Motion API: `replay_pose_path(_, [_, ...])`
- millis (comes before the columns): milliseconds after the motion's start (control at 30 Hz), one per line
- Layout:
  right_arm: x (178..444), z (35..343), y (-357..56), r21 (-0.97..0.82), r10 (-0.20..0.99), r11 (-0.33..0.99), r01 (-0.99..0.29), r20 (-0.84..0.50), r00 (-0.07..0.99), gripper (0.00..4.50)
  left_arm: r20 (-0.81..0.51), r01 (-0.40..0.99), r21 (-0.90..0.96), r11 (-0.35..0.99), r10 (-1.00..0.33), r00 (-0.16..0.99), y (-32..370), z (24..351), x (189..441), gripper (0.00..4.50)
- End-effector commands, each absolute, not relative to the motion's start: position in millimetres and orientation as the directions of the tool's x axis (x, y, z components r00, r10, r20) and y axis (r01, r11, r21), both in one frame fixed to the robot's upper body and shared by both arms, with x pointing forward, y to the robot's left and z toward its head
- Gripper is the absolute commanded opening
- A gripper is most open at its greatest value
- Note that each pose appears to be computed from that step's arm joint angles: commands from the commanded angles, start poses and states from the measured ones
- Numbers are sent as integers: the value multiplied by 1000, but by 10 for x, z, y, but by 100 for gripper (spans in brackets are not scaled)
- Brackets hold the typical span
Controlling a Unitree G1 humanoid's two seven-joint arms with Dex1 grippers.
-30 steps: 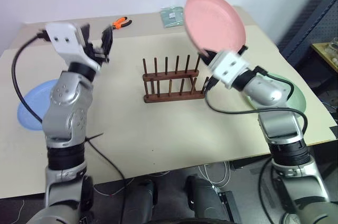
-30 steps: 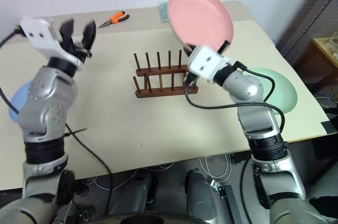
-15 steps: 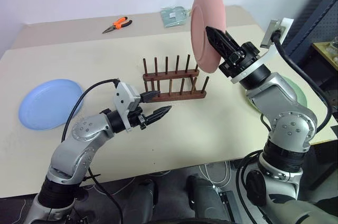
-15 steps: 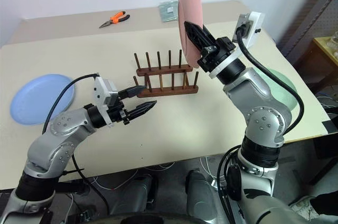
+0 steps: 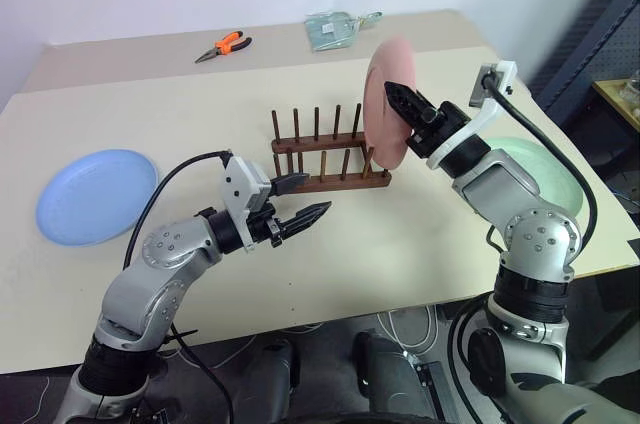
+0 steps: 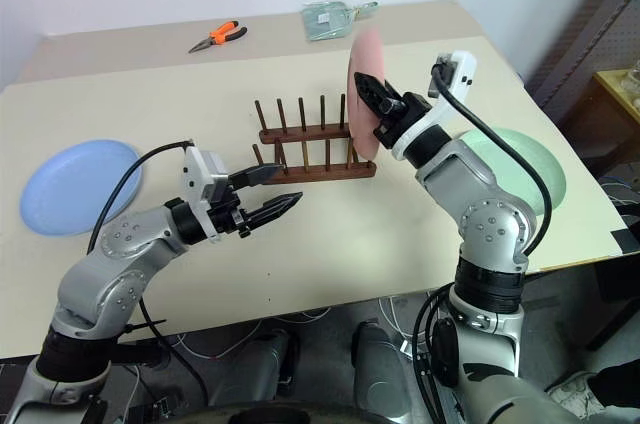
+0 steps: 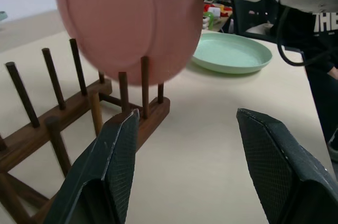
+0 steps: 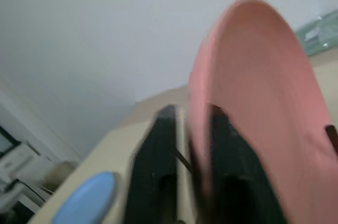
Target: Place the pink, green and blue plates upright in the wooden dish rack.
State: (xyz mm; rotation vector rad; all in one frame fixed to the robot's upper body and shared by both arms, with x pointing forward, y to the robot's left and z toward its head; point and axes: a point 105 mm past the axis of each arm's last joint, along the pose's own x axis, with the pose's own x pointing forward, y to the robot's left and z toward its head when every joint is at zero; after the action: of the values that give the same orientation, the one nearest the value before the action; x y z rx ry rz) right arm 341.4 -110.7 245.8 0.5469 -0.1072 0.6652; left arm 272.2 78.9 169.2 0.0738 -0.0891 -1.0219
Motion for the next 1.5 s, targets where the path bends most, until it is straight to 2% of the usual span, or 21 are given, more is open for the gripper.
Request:
replay_pose_path(33, [3375, 2587, -1153, 319, 563, 706, -633, 289, 774, 257, 65, 858, 109, 503, -864, 498, 735, 1742, 2653, 304])
replay_pose_path(100, [3345, 2634, -1256, 232, 565, 741, -630, 291, 772, 353, 62, 857, 106, 504, -864, 501, 738, 1727, 2648, 304])
replay_pose_path(233, [3131, 2660, -1628, 32, 618, 766, -642, 239, 749, 353, 59, 855, 96, 509, -861, 506, 760, 1712, 2644, 304])
replay_pose_path(267, [3074, 2605, -1724, -18, 630, 769, -639, 195, 752, 353, 57, 856, 94, 508, -861, 505, 765, 1707, 2642, 304])
replay_pose_path(333, [2989, 2324, -1964, -155, 614, 781, -605, 13, 789, 353, 47, 859, 92, 504, -864, 502, 773, 1684, 2642, 304])
replay_pose_path(400, [2966, 1957, -2190, -294, 530, 772, -564, -191, 826, 353, 36, 865, 94, 493, -870, 492, 769, 1659, 2643, 304])
replay_pose_path(467, [3011, 1634, -2461, -416, 378, 765, -491, -327, 866, 353, 30, 873, 98, 478, -878, 478, 743, 1642, 2650, 304])
replay_pose_path(600, [3085, 1289, -2771, -543, 175, 743, -392, -408, 896, 353, 33, 885, 99, 455, -890, 454, 678, 1641, 2673, 304])
replay_pose_path(667, [3117, 1124, -2916, -622, 69, 697, -358, -438, 896, 300, 37, 890, 99, 446, -895, 444, 652, 1647, 2682, 304])
replay_pose_path(733, [3142, 1058, -2947, -624, 40, 708, -331, -433, 901, 231, 37, 892, 101, 441, -898, 439, 647, 1647, 2682, 304])
replay_pose_path(767, [3159, 1051, -2945, -624, 33, 714, -319, -424, 905, 167, 35, 892, 104, 440, -898, 439, 651, 1640, 2681, 304])
replay_pose_path(867, [3216, 1129, -2917, -637, 32, 714, -290, -384, 923, 11, 27, 888, 109, 446, -895, 446, 678, 1617, 2683, 304])
replay_pose_path(967, [3312, 1450, -2854, -677, 53, 699, -230, -272, 961, 4, 23, 882, 113, 458, -888, 459, 712, 1607, 2681, 304])
replay_pose_path(1067, [3405, 2062, -2640, -653, 141, 744, -138, -48, 989, 4, 17, 863, 126, 489, -871, 491, 772, 1586, 2707, 304])
replay_pose_path(1133, [3392, 2531, -2432, -558, 227, 821, -118, 130, 965, 4, 31, 843, 139, 519, -854, 520, 813, 1590, 2740, 304])
replay_pose_path(1167, [3346, 2841, -2293, -445, 284, 883, -150, 252, 925, 4, 44, 822, 143, 551, -834, 551, 850, 1590, 2777, 304])
replay_pose_path(1233, [3149, 3372, -1999, -228, 396, 918, -325, 461, 794, 4, 71, 777, 159, 610, -792, 607, 930, 1583, 2849, 304])
replay_pose_path(1300, [2847, 3665, -1670, -74, 521, 795, -602, 592, 616, 4, 88, 737, 146, 661, -750, 655, 1026, 1551, 2911, 304])
replay_pose_path(1367, [2564, 3776, -1368, 22, 594, 587, -809, 668, 449, 4, 92, 704, 137, 697, -717, 691, 1126, 1509, 2944, 304])
replay_pose_path(1400, [2478, 3795, -1287, 53, 606, 512, -857, 685, 405, 4, 91, 695, 135, 706, -707, 701, 1158, 1493, 2951, 304])
replay_pose_path(1500, [2407, 3689, -999, 243, 608, 267, -933, 708, 359, 4, 80, 675, 126, 727, -686, 723, 1273, 1427, 2943, 304])
